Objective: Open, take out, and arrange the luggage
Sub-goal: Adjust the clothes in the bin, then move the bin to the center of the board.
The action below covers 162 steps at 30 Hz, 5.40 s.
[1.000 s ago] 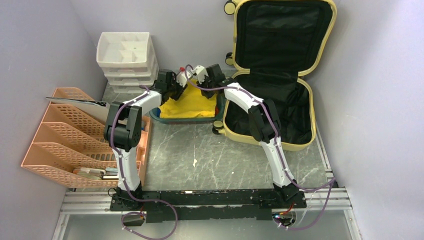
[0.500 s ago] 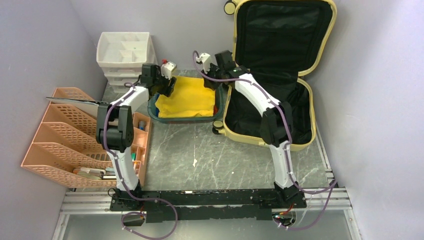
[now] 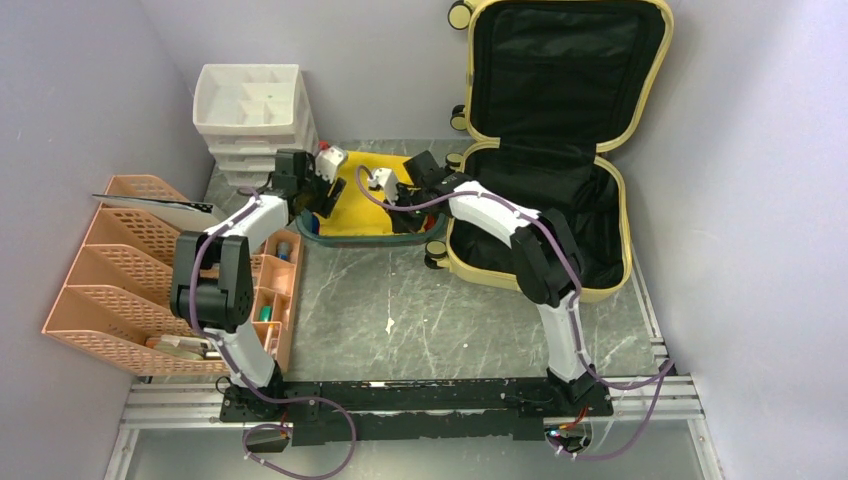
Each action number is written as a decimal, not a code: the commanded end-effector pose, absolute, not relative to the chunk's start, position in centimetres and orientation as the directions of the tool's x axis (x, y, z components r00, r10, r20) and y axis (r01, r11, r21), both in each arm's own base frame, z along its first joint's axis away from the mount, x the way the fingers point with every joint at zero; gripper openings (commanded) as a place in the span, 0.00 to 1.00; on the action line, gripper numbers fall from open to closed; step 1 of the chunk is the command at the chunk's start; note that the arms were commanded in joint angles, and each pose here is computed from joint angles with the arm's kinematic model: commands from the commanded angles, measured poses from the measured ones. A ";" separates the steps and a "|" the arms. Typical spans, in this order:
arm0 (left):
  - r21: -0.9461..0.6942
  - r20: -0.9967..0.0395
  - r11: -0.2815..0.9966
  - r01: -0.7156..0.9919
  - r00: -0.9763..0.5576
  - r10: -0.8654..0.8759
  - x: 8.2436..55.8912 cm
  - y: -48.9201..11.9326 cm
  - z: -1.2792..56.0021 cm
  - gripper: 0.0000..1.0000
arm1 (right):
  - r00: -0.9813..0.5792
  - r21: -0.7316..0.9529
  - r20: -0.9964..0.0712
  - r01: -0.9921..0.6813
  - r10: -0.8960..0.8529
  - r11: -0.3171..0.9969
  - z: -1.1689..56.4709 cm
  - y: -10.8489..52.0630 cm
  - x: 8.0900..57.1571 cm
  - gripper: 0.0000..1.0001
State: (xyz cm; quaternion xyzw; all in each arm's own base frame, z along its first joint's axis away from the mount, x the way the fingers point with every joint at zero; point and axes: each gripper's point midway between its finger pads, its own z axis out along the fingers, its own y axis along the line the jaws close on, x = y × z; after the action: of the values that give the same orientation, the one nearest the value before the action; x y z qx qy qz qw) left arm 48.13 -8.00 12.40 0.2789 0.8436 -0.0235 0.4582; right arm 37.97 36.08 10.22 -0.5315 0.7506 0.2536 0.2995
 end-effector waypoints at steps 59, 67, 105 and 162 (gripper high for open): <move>0.466 -0.754 0.876 0.125 -0.462 0.467 51.7 5.3 19.8 0.90 | -0.241 -0.067 -0.891 -0.769 -0.385 0.636 26.9 29.3 46.4 0.87; 0.479 -0.764 0.877 0.038 -0.474 0.438 53.8 6.9 18.8 0.80 | -0.345 0.001 -0.846 -0.764 -0.407 0.646 21.8 30.3 45.9 0.87; 0.393 -0.571 0.810 0.436 -0.575 0.587 47.7 -2.1 6.4 0.70 | -0.544 -0.145 -0.748 -0.425 -0.380 0.894 11.6 22.7 55.4 0.18; 0.616 -0.531 0.372 0.694 0.016 0.848 47.2 -20.0 11.5 0.87 | -0.112 -0.107 -0.917 -0.856 -0.384 0.506 31.1 18.9 38.6 0.82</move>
State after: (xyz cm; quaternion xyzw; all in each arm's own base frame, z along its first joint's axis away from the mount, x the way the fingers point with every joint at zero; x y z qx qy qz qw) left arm 43.79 -19.75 8.98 0.5810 0.7087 0.0357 0.3987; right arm 39.68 19.33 27.60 -0.4235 0.7447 0.2325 0.4604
